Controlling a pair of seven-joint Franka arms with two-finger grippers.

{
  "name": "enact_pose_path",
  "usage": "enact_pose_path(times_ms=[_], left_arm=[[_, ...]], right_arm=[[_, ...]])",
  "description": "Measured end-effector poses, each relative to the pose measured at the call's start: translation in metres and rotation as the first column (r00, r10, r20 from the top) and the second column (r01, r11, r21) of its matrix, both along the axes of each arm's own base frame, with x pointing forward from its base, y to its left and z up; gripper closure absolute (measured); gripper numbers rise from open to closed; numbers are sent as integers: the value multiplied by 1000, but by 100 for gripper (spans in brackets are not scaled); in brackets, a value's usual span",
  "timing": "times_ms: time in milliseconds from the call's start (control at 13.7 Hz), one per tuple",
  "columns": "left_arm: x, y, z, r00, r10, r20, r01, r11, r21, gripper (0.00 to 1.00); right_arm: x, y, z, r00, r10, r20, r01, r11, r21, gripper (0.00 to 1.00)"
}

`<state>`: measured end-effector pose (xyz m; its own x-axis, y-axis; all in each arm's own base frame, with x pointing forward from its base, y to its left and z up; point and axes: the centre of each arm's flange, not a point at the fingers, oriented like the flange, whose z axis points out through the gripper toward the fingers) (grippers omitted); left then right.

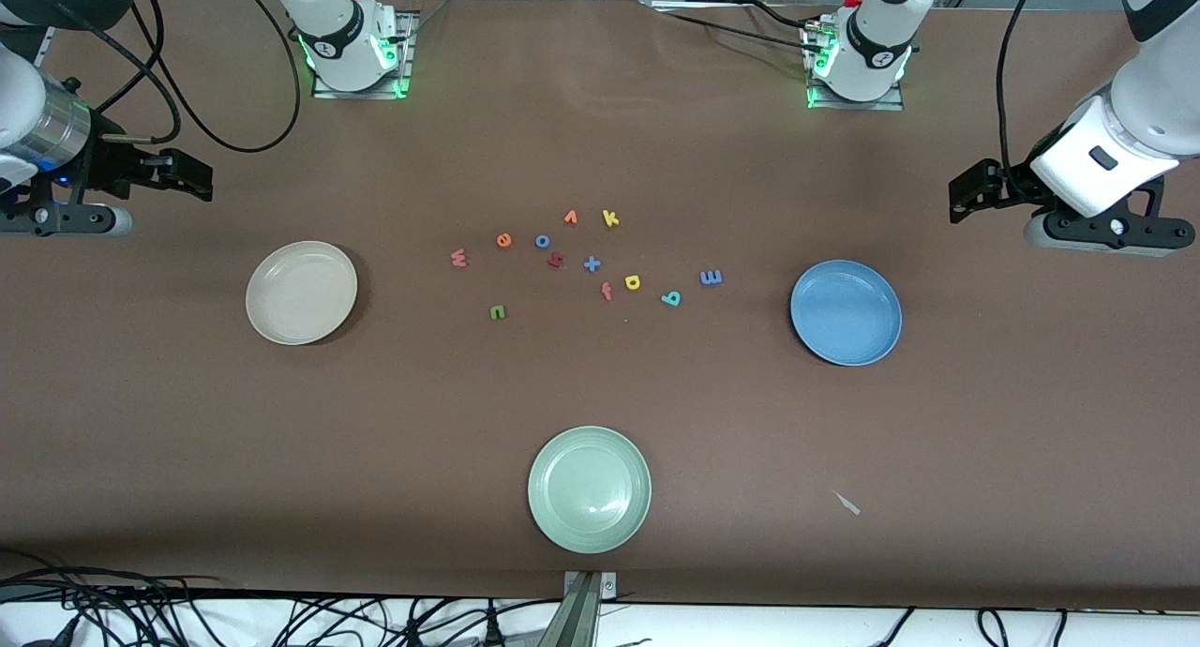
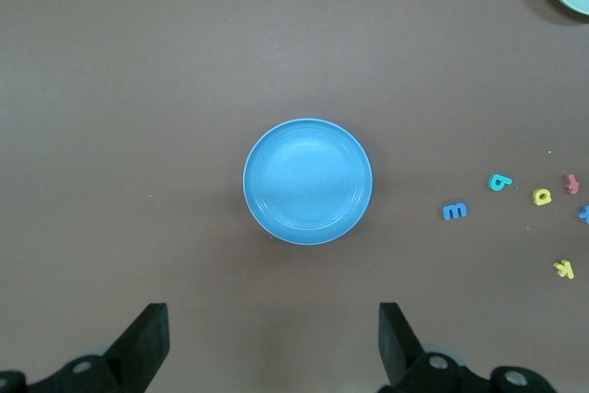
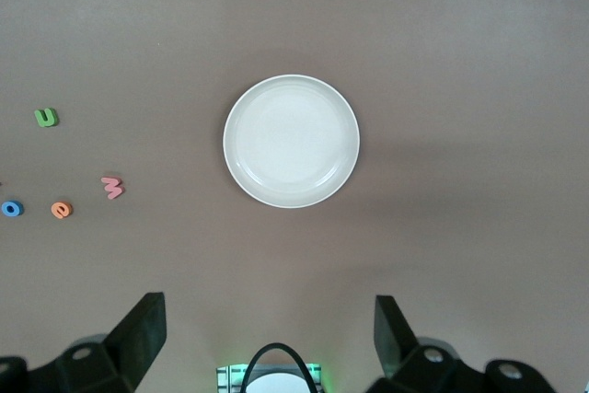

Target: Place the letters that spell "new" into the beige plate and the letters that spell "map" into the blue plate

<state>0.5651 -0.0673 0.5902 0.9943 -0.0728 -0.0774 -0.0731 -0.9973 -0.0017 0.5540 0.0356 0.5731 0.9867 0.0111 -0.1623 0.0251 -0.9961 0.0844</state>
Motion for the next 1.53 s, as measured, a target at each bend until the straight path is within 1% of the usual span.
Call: enact_pose_path(times_ms=[365,584,730,1533], left_arm=[[0,0,1,1000,-18,1,18,1000,-2,0],[2,0,14,999,-17,29,18,1000,-4,0],[3,1,17,999,-16,36,16,1000,-5,0],[6,11,16,999,-9,35,9,1000,-5,0]], right_arm=[[0,0,0,1000,0,0,0,1000,0,0],[0,0,0,1000,0,0,0,1000,0,0],[0,0,0,1000,0,0,0,1000,0,0],[0,0,0,1000,1,-1,-1,1000,0,0]])
